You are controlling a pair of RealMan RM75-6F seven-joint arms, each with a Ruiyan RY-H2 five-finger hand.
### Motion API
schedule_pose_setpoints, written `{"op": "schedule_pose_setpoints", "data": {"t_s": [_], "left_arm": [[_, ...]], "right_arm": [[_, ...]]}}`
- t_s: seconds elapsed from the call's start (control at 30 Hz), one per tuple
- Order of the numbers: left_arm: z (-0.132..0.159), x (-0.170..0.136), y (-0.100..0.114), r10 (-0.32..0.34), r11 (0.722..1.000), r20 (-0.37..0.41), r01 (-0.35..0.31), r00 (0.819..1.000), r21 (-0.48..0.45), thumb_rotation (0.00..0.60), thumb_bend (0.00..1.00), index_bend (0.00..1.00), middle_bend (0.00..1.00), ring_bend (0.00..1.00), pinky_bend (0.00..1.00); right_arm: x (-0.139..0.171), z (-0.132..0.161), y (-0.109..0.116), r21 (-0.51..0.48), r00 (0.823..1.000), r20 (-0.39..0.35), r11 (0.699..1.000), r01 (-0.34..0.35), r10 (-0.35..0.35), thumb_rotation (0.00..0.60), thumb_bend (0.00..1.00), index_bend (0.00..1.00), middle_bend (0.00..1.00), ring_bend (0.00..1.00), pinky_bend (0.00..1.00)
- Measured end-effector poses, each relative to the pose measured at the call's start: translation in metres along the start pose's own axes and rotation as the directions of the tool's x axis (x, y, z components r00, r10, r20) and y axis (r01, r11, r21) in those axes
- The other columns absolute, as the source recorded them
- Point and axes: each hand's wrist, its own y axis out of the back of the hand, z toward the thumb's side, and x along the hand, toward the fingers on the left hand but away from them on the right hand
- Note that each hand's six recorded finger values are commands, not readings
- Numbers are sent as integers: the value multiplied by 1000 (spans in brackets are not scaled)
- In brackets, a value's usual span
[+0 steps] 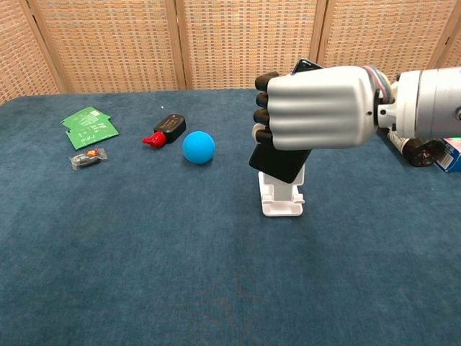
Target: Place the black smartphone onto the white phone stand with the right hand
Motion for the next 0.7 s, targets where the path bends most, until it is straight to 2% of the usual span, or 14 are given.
{"op": "schedule_pose_setpoints", "data": {"t_s": [0.27,0.7], "left_arm": [[-1,1,-1,-7,1000,-4,7,1000,0,600,0,0,0,0,0],[-1,2,-4,-21,1000,-1,21,1000,-8,600,0,0,0,0,0]], "right_arm": [[3,22,-2,117,998,-57,993,11,-4,600,384,594,585,586,292],[-2,41,3,143,992,-124,990,17,1,600,385,598,576,554,284]]}}
